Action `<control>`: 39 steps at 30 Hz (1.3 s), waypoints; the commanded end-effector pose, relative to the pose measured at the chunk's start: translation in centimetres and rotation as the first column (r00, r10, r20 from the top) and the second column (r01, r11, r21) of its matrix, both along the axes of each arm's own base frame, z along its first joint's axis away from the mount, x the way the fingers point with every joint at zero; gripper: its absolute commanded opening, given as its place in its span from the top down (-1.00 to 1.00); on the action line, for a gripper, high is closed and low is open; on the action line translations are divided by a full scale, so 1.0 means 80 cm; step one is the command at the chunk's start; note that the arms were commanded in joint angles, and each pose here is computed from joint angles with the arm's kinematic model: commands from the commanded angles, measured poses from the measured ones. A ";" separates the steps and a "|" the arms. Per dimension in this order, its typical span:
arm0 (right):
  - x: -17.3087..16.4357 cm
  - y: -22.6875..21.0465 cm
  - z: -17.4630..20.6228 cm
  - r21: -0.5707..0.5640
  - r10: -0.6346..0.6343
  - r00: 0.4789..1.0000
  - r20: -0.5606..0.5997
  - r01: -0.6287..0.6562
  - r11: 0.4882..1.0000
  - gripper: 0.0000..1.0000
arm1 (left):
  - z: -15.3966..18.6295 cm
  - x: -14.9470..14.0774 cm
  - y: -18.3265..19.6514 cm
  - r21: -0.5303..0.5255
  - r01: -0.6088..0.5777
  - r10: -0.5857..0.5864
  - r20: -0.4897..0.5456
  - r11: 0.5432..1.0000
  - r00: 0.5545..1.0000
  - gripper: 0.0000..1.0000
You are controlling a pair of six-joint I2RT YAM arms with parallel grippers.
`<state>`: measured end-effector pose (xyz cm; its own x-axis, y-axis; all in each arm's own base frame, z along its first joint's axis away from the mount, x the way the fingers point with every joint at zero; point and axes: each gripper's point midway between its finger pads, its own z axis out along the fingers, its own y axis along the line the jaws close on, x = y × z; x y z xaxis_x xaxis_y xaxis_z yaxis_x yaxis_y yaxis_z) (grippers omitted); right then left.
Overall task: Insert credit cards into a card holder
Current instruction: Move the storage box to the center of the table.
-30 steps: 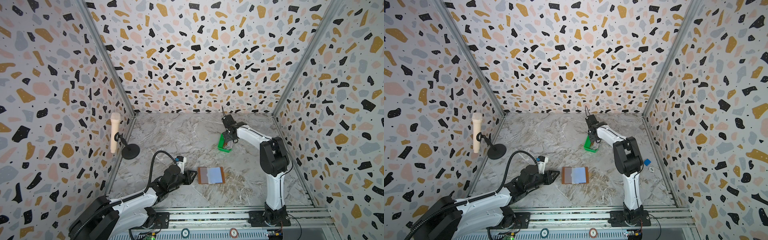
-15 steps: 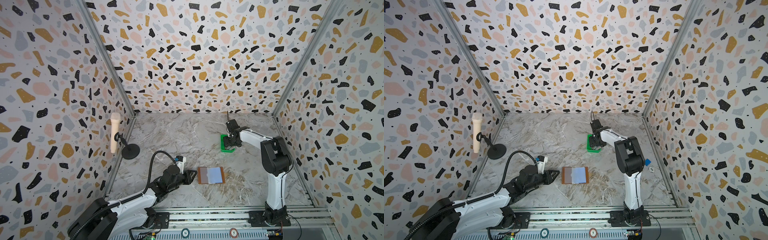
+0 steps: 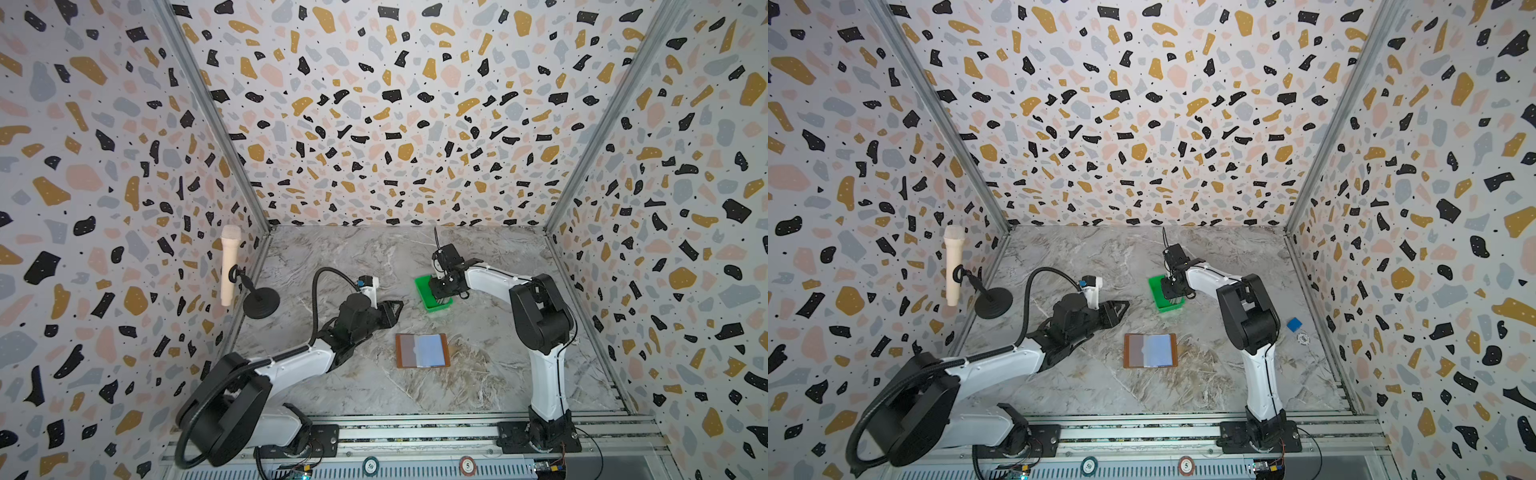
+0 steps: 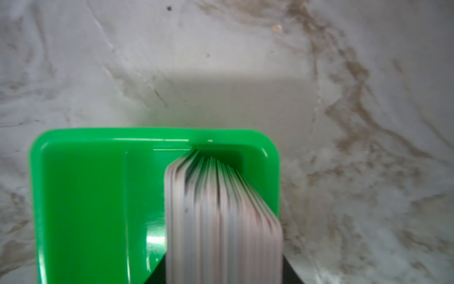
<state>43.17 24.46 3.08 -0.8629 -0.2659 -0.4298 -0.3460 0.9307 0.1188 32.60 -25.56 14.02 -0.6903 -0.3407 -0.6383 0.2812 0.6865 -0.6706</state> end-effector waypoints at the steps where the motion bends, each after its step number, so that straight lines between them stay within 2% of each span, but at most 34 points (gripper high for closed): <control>1: -0.001 0.021 0.013 0.071 0.005 1.000 0.022 -0.006 0.997 0.15 | 0.008 0.035 -0.015 -0.055 -0.007 0.009 0.038 0.998 0.999 0.17; 6: -0.005 0.046 0.021 0.126 0.019 0.999 0.037 -0.023 0.992 0.15 | -0.019 0.073 -0.027 -0.075 -0.025 0.025 0.001 0.997 1.000 0.17; 12: -0.011 0.068 0.025 0.164 0.047 0.998 0.043 -0.053 0.985 0.14 | -0.043 0.106 -0.016 -0.075 -0.083 0.081 -0.032 0.994 0.996 0.15; 19: -0.021 0.081 0.022 0.180 0.069 0.997 0.039 -0.075 0.981 0.14 | -0.067 0.134 -0.011 -0.021 -0.130 0.129 -0.065 0.991 0.990 0.18; 25: -0.024 0.083 0.020 0.178 0.075 0.996 0.037 -0.080 0.981 0.14 | -0.092 0.146 -0.004 0.041 -0.166 0.169 -0.101 0.985 0.980 0.35; 28: -0.024 0.083 0.019 0.174 0.074 0.997 0.039 -0.080 0.982 0.14 | -0.100 0.145 0.005 0.065 -0.197 0.204 -0.115 0.978 0.972 0.37; 36: -0.023 0.082 0.019 0.172 0.073 0.996 0.042 -0.079 0.982 0.13 | -0.062 0.143 0.031 0.043 -0.298 0.301 -0.054 0.953 0.952 0.34; 39: -0.022 0.084 0.018 0.176 0.073 0.996 0.043 -0.079 0.981 0.13 | -0.073 0.142 0.029 0.055 -0.295 0.299 -0.078 0.954 0.951 0.37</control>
<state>41.57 30.80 3.81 -0.8298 -0.2539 -0.4970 -0.4196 0.8710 0.2556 43.66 -24.03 8.13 -0.6345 -0.4918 -0.5963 0.0329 0.7536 -0.6565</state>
